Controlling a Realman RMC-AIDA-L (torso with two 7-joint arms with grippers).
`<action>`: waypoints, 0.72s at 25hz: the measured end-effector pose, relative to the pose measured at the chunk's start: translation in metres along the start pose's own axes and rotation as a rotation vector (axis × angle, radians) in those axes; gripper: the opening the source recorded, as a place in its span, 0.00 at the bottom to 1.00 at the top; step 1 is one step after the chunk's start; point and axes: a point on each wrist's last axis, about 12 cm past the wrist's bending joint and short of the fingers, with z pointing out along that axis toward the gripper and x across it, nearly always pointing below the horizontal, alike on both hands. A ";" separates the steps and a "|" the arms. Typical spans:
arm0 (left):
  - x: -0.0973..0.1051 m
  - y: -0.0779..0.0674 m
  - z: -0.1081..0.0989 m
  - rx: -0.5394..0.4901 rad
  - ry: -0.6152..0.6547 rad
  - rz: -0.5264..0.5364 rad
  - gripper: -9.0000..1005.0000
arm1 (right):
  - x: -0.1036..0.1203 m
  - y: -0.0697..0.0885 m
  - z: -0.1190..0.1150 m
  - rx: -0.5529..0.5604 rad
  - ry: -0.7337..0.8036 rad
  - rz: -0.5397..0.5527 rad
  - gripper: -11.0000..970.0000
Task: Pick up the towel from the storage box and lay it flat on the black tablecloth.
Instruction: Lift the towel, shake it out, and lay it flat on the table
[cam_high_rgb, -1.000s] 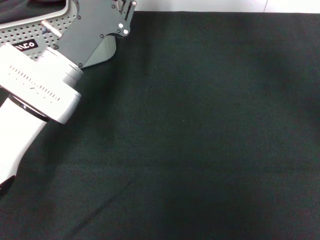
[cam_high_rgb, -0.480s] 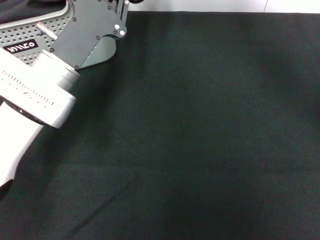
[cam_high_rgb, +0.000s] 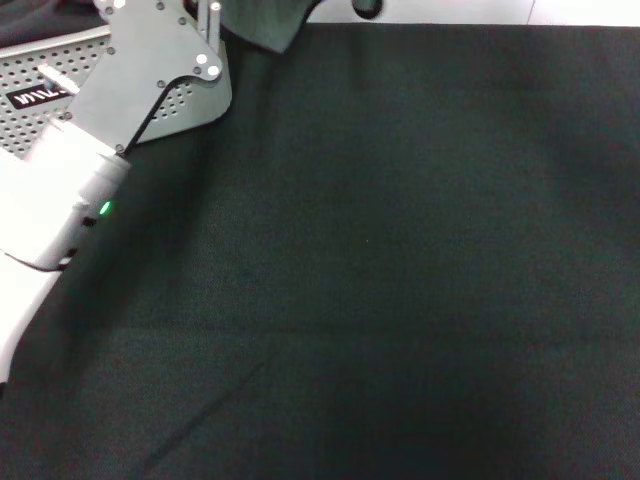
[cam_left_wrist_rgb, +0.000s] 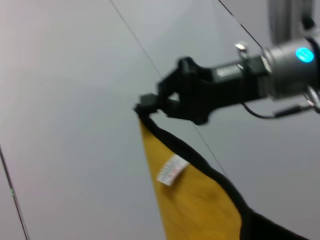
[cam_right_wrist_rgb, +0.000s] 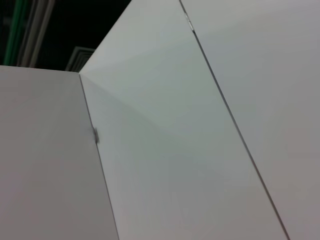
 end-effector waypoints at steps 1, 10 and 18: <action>-0.001 0.001 -0.002 -0.001 -0.005 -0.021 0.05 | 0.002 -0.001 -0.004 0.004 0.004 0.006 0.01; -0.010 0.006 -0.028 0.008 -0.064 -0.234 0.04 | 0.024 -0.005 -0.051 0.047 0.046 0.058 0.01; -0.019 0.016 -0.051 -0.014 -0.118 -0.386 0.04 | 0.037 -0.008 -0.102 0.063 0.058 0.157 0.01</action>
